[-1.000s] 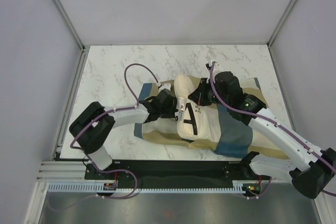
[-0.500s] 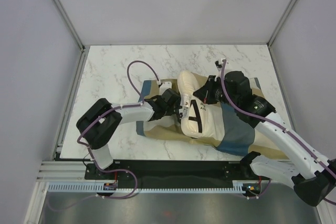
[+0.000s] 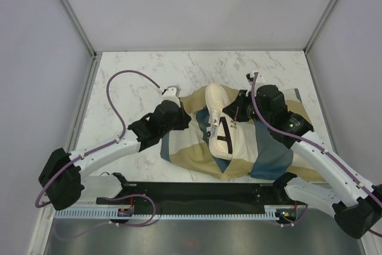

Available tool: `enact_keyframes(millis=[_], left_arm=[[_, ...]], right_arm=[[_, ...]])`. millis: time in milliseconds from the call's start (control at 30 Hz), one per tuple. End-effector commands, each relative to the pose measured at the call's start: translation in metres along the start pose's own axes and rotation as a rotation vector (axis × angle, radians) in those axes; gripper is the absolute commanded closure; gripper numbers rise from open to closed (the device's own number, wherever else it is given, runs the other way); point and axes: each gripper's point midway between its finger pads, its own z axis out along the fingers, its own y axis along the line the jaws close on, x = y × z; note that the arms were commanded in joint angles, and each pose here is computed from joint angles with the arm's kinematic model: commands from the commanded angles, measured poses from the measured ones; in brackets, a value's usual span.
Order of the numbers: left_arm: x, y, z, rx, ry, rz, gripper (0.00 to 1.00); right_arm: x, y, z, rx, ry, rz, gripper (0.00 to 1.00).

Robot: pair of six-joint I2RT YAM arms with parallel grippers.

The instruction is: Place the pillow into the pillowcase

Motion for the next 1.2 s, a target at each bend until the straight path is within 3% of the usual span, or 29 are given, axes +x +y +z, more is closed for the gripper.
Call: enact_keyframes(millis=[0, 333, 500, 600, 633, 800, 1000, 1167], left_arm=[[-0.016, -0.016, -0.02, 0.088, -0.034, 0.01, 0.98], [-0.038, -0.017, -0.039, 0.203, -0.001, -0.092, 0.98], [-0.029, -0.016, -0.039, 0.227, 0.038, -0.062, 0.98], [-0.011, -0.006, -0.023, 0.181, 0.103, -0.039, 0.66], [-0.006, -0.006, -0.02, 0.178, 0.117, -0.031, 0.46], [0.009, 0.001, -0.005, 0.112, 0.14, 0.026, 0.11], [0.029, 0.003, 0.011, 0.004, 0.176, 0.129, 0.07], [0.048, 0.005, 0.032, -0.061, 0.239, 0.199, 0.12]], right_arm=[[-0.007, -0.001, 0.001, -0.009, -0.038, -0.026, 1.0], [0.024, -0.031, 0.02, 0.067, 0.053, -0.078, 1.0], [0.037, -0.034, 0.029, 0.058, 0.084, -0.056, 1.0], [0.026, -0.025, 0.027, 0.032, 0.054, -0.05, 1.0], [0.024, -0.024, 0.026, 0.027, 0.05, -0.052, 1.0], [0.017, -0.015, 0.024, 0.003, 0.043, -0.047, 1.0], [0.015, -0.013, 0.023, -0.002, 0.037, -0.04, 1.0], [0.011, -0.01, 0.021, -0.008, 0.027, -0.038, 1.0]])
